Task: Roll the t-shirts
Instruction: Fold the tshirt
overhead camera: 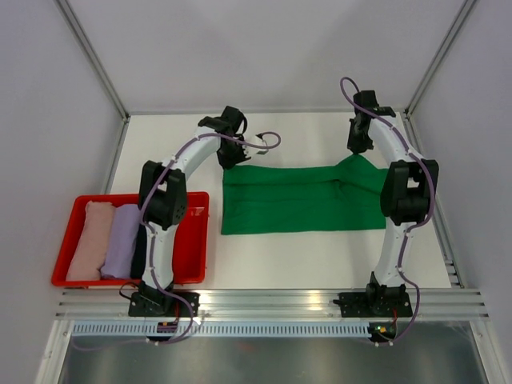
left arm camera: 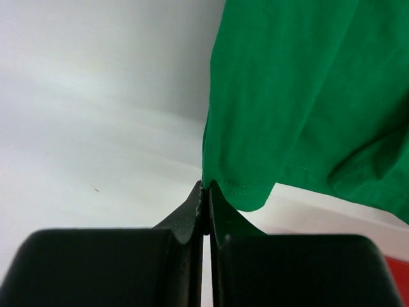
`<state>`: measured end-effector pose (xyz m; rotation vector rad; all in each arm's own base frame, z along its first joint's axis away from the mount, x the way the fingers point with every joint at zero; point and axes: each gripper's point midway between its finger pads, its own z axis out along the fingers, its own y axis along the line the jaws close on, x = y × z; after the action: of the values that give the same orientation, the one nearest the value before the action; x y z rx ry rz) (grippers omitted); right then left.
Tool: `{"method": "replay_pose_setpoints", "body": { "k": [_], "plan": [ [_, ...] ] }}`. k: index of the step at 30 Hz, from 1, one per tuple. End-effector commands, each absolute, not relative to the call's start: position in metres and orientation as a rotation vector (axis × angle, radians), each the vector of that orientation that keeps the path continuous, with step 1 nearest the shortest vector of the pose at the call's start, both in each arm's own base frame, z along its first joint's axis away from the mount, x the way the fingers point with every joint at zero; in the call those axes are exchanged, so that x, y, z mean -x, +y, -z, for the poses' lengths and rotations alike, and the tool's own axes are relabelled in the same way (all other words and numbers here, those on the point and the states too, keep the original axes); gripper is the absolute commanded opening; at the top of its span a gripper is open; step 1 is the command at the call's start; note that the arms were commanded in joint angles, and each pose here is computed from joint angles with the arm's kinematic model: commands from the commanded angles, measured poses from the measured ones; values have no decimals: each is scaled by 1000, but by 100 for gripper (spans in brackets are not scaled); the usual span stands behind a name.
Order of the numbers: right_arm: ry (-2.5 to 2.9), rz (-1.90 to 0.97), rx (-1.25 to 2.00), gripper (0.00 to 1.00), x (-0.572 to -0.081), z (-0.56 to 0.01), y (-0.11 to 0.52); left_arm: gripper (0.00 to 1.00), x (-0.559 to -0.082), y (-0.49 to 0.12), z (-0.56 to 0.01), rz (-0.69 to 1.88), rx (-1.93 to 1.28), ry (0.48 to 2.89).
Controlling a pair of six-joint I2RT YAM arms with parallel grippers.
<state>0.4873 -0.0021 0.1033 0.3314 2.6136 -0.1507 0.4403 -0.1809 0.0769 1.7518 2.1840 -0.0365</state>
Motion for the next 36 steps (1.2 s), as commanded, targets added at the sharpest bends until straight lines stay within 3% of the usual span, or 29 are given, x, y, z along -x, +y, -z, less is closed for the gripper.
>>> {"method": "replay_pose_setpoints", "body": {
  "k": [1, 9, 22, 36],
  "plan": [
    [2663, 212, -308, 0, -461, -100, -9, 2, -449, -180, -91, 27, -1660, 2180],
    [2717, 196, -345, 0, -393, -93, -8, 2, -376, -177, -78, 250, -1894, 2038],
    [2786, 173, -405, 0, -345, -67, -1, 2, -346, -171, -48, 238, -2116, 1920],
    [2860, 61, -525, 0, -313, -43, 16, 8, -356, -165, -48, 147, -2117, 1920]
  ]
}}
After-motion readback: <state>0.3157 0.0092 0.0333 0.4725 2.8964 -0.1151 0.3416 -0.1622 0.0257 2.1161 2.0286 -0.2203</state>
